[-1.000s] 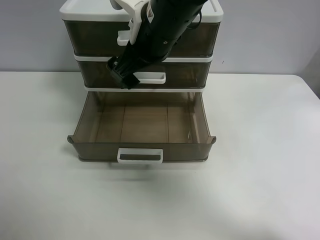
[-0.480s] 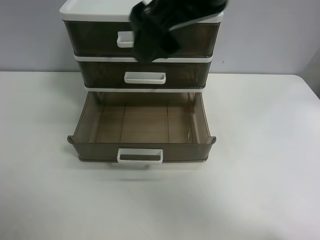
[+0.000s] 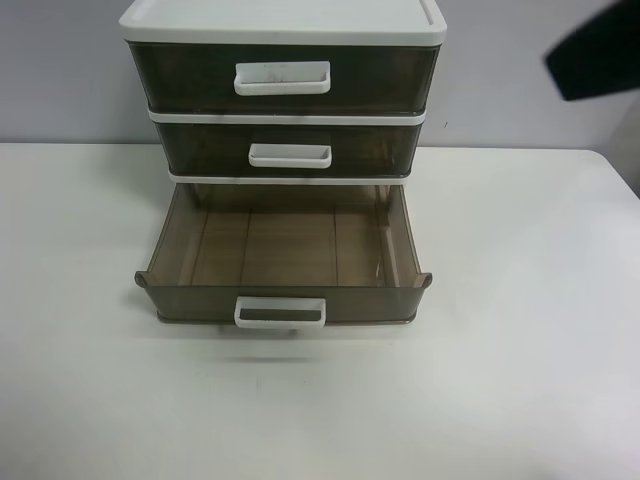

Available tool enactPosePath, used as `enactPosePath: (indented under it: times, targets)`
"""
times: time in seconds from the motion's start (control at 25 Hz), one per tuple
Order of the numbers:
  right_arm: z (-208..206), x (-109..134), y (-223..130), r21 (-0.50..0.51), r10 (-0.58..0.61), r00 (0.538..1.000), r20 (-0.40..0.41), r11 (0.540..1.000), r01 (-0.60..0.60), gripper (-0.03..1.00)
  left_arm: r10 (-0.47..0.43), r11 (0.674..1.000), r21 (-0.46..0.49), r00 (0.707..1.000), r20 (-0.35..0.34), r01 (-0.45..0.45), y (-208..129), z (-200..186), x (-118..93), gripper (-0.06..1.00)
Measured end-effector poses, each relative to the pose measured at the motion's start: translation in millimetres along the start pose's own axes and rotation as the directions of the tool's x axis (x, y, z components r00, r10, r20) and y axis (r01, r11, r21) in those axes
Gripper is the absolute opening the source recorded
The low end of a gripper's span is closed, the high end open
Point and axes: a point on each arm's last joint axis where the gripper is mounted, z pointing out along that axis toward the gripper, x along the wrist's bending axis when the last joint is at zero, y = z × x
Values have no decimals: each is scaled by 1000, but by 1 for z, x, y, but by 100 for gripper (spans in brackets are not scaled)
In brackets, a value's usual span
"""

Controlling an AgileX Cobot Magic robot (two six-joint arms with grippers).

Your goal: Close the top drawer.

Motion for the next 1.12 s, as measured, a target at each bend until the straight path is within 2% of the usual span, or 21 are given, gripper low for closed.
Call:
enactPosePath:
  times: [0.12,0.32,0.48,0.64,0.76,0.84,0.92,1.12]
  targets:
    - [-20,3,-40,-41,7,1000,9,999,-7,99,1,1000,0,1000,0,-1,0,0,0,99]
    - [-22,11,-102,-51,40,999,20,998,-39,99,1,1000,0,1000,0,-1,0,0,0,99]
    - [-8,18,-149,-15,183,977,108,983,-182,99,1,1000,0,1000,0,-1,0,0,0,99]
    - [11,29,-184,-73,352,910,220,936,-345,99,1,1000,0,1000,0,-1,0,0,0,99]
    - [15,36,-198,-163,445,842,304,895,-414,99,1,1000,0,1000,0,-1,0,0,0,99]
    - [8,41,-202,-246,483,800,357,874,-418,99,1,1000,0,1000,0,-1,0,0,0,99]
    - [5,44,-205,-286,505,771,388,861,-420,99,1,1000,0,1000,0,-1,0,0,0,99]
    - [5,45,-205,-292,517,754,406,855,-429,99,1,1000,0,1000,-1,-1,0,0,0,99]
